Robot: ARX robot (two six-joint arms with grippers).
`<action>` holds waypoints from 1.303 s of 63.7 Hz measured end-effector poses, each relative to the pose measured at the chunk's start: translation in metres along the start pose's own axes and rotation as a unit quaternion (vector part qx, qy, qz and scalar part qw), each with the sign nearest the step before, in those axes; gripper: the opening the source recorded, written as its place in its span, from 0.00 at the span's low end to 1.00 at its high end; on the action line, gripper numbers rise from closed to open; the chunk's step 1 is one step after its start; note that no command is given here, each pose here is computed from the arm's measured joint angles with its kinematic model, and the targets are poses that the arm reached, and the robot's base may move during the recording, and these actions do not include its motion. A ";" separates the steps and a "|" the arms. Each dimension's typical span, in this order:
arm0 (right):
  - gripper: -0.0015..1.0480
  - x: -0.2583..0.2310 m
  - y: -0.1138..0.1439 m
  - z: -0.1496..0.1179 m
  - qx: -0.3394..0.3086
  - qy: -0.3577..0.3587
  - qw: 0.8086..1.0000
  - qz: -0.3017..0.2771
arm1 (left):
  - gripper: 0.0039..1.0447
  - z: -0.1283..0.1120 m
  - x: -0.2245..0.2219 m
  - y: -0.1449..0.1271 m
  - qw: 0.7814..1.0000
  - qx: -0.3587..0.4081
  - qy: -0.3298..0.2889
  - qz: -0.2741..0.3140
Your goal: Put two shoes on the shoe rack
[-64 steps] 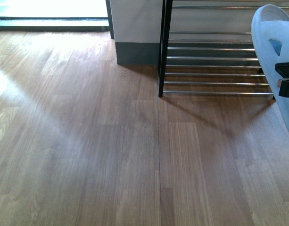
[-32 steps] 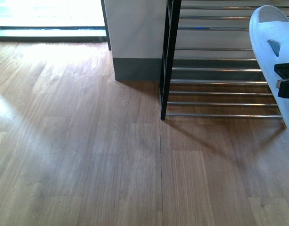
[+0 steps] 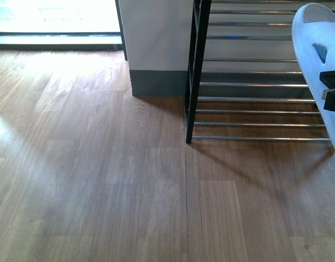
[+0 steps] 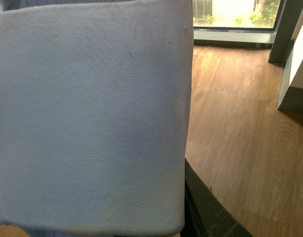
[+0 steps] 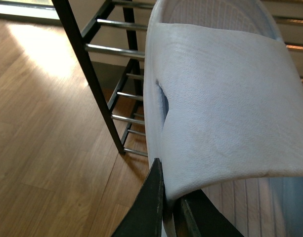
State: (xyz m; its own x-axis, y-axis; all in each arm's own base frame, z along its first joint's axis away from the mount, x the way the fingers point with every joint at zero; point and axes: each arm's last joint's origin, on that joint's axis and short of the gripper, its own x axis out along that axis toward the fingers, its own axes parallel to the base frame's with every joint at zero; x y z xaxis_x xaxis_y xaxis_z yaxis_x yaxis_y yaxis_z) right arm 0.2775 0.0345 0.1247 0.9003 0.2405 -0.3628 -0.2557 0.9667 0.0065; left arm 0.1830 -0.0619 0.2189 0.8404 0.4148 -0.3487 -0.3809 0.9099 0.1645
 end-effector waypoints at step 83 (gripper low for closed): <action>0.02 0.003 0.001 0.002 0.020 -0.049 0.998 0.032 | 0.02 -0.002 0.000 0.000 1.000 0.002 0.001 0.002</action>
State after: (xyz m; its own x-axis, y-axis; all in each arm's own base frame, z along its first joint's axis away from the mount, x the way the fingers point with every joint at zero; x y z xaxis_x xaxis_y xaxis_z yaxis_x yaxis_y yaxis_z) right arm 0.2808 0.0366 0.1253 0.9133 0.3070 -0.2677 -0.3011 0.9515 0.0636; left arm 0.1826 -0.0616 0.2175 0.8382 0.4179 -0.3503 -0.3824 0.9085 0.1688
